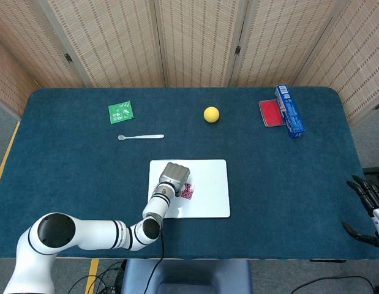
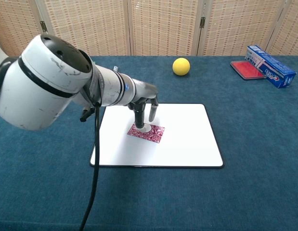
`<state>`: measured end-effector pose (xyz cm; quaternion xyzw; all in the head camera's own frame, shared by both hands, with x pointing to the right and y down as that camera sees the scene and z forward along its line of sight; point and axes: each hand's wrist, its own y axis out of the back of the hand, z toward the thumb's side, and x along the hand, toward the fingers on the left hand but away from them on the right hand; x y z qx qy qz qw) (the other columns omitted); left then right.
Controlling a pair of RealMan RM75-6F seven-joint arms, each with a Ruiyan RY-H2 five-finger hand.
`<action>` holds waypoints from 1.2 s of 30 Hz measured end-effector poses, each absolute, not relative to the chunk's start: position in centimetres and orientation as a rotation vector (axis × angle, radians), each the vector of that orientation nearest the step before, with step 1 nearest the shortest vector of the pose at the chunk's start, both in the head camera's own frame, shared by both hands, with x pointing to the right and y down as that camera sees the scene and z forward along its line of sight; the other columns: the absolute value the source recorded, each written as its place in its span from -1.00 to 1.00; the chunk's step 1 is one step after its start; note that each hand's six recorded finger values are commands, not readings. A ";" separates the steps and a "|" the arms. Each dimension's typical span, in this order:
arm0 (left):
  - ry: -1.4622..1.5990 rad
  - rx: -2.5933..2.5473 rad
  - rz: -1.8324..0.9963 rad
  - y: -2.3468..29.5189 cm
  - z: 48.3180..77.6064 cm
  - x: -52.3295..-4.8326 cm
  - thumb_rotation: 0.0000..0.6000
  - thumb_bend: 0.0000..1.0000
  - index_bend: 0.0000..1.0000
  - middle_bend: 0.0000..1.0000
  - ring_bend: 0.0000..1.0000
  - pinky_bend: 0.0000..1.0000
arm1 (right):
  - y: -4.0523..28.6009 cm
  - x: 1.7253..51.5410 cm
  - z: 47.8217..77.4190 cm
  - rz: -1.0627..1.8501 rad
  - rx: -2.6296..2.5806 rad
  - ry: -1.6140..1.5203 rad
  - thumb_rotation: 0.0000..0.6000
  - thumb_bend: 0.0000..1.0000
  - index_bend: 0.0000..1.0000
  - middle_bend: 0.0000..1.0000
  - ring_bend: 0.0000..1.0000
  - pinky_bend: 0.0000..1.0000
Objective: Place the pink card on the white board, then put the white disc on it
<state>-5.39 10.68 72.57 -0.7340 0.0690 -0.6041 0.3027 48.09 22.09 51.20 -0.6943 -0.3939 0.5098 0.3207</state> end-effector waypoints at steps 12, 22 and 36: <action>0.190 -1.960 -1.526 11.8 69.0 -5.5 1.00 -0.35 -0.24 1.00 1.00 0.93 | 22.3 47.7 51.1 1.325 -1.825 -1.016 1.00 -0.61 -1.00 -1.00 -1.00 -1.00; 0.347 -1.938 -1.425 14.3 60.9 -12.7 1.00 -0.38 -0.61 0.49 0.29 0.14 | 23.0 47.1 50.8 1.302 -1.812 -0.996 1.00 -0.61 -1.00 -1.00 -1.00 -1.00; 0.848 -1.716 -1.476 20.5 56.7 -34.3 1.00 -0.39 -0.82 -0.35 -0.64 -0.34 | 23.4 45.5 51.8 1.350 -1.714 -0.940 1.00 -0.61 -1.00 -1.00 -1.00 -1.00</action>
